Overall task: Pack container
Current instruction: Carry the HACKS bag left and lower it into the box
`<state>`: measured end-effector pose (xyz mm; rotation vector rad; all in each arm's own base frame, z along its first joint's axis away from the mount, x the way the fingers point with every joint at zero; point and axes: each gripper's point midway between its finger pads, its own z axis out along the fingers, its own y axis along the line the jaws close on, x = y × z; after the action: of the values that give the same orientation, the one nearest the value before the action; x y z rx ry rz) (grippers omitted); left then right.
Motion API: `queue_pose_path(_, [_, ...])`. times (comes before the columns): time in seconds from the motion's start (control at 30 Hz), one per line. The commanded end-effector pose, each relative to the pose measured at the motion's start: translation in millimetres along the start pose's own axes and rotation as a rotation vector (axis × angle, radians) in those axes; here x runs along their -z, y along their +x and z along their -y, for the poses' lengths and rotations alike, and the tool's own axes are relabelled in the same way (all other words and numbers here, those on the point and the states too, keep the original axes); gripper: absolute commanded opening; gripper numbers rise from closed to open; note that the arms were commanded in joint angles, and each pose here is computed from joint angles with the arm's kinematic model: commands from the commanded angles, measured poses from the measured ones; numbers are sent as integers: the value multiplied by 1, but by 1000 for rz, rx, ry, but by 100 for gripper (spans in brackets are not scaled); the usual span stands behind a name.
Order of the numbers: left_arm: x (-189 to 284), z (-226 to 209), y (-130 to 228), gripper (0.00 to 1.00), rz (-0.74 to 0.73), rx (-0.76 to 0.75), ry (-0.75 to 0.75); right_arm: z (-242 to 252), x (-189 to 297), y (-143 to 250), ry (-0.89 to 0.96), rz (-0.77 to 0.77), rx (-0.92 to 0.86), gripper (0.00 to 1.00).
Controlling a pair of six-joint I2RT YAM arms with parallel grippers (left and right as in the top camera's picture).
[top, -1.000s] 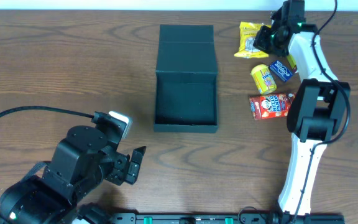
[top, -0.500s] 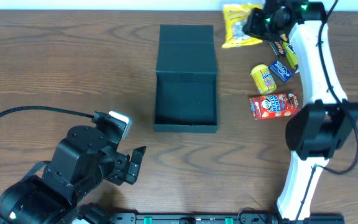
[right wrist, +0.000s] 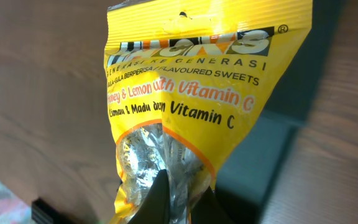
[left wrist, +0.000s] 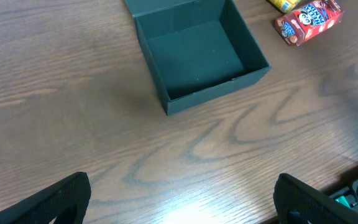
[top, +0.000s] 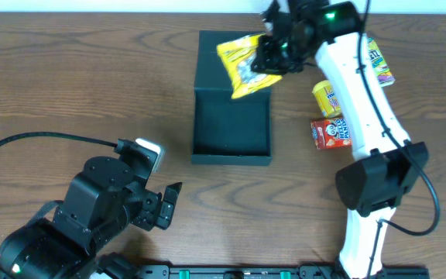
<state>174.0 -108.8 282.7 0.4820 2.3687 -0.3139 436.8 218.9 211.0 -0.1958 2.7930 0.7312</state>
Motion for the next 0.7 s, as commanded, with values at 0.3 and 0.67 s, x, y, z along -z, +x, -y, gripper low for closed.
queue_pose_path(0.3, [4, 0, -3, 95, 14, 6, -2, -57, -46, 36, 36, -53, -53, 1])
queue_pose_path(0.67, [4, 0, -3, 95, 14, 6, -2, -35, -94, 74, 126, -141, -164, 2])
